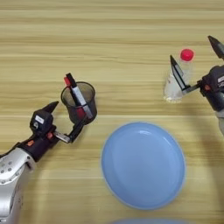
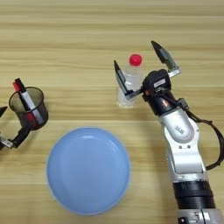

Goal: Move the objects on the table

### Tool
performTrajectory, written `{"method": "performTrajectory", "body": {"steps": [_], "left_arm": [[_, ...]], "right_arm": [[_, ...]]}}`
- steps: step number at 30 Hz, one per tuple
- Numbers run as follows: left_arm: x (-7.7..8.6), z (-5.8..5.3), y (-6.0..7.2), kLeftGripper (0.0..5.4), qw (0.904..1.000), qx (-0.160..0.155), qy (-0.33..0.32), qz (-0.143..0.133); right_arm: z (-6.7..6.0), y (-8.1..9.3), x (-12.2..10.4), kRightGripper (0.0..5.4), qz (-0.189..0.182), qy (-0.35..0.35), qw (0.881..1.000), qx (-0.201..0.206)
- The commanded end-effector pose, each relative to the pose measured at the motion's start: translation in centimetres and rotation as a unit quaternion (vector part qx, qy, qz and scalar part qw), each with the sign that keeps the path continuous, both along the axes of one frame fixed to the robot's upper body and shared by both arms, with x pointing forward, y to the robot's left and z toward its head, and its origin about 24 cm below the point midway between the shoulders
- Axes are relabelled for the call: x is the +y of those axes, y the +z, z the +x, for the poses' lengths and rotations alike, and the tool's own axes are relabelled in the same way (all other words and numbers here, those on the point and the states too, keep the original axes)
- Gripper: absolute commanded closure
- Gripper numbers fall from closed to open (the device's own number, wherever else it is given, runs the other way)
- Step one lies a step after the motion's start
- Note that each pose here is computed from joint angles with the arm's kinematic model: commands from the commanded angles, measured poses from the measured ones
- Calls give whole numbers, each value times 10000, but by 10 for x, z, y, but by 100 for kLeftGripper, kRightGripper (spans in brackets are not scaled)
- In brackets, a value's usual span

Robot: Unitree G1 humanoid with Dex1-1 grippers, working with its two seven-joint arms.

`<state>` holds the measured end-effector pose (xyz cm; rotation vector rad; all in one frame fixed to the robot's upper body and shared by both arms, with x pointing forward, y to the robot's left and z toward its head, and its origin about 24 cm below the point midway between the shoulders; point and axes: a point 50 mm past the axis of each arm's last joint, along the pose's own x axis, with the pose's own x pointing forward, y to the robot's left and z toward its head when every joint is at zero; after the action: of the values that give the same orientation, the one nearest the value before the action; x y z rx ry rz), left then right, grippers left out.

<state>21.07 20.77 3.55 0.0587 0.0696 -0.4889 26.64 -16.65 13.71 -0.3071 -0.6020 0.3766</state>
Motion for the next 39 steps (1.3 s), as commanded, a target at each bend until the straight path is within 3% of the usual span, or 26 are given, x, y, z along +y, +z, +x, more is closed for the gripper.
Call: {"method": "performTrajectory", "body": {"steps": [1,23,39], "left_arm": [[-2,6,0,0,9998,7,-119,150],[-3,35,12,0,9989,-366,-109,258],[-17,43,-4,0,9994,55,-316,-152]], "right_arm": [[0,7,3,2,-61,61,9998,-175],[1,9,2,2,-75,49,9998,-204],[1,11,1,2,-86,45,9997,-232]]}}
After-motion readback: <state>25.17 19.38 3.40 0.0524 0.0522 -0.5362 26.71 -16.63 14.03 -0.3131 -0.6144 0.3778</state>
